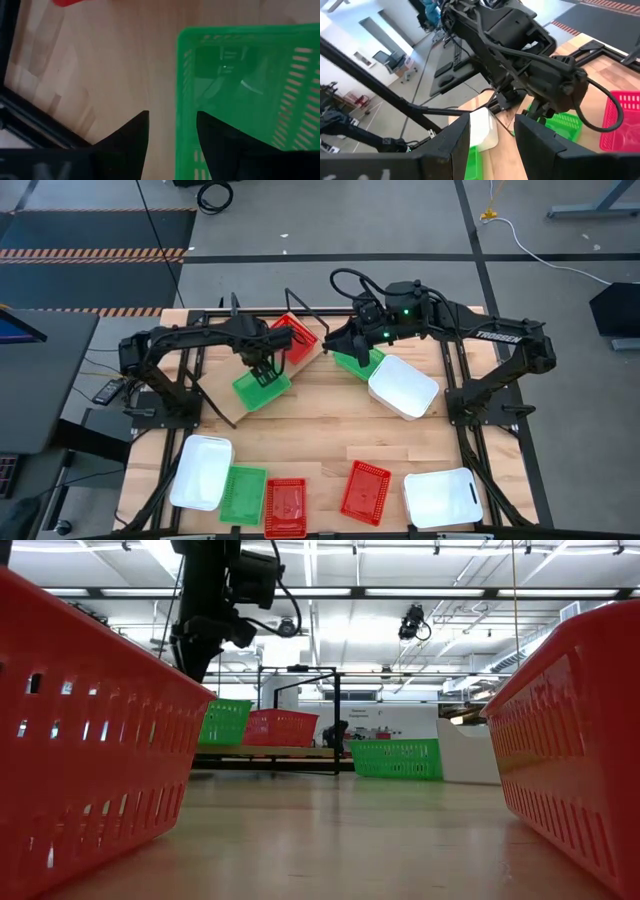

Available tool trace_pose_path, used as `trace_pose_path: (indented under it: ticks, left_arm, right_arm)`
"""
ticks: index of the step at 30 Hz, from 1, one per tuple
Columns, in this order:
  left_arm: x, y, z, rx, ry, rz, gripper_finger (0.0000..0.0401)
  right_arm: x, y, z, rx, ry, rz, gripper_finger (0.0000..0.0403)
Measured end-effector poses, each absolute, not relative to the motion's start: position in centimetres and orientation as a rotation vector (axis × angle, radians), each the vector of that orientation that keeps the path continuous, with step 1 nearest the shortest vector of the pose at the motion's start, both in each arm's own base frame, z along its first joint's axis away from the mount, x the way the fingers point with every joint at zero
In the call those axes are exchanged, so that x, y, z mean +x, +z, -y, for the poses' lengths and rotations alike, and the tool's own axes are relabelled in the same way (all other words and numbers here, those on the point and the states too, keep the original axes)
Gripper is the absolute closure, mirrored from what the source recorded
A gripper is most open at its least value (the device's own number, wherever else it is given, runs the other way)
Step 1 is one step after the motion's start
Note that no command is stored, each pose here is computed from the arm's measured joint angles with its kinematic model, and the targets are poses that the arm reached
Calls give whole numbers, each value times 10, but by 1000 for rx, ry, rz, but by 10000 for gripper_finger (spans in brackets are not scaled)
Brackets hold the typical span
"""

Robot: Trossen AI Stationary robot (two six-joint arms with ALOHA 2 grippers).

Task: Stack baskets on shelf by color
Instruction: Put the middle green bin on the shelf

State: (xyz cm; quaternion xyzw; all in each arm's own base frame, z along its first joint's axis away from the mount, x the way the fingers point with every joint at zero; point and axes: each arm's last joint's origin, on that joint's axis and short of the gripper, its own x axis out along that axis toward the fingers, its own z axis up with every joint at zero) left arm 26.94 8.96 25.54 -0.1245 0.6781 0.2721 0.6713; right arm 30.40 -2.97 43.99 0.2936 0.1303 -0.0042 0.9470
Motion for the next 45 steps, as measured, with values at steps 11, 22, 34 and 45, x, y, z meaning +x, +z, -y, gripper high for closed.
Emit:
trace_pose_path:
  ticks: [11,22,34,45]
  left_arm:
    - [251,218,-79,-324,573,-1692,229]
    - [255,214,-71,-371,566,-1662,239]
    - [245,225,-65,-593,673,-1648,379]
    - [228,251,-60,-945,971,-1446,387]
  right_arm:
    - [304,440,30,617,-14,-264,245]
    - [304,440,32,615,-19,-263,245]
    - [304,440,33,558,-14,-262,245]
    - [304,440,36,557,-24,-259,245]
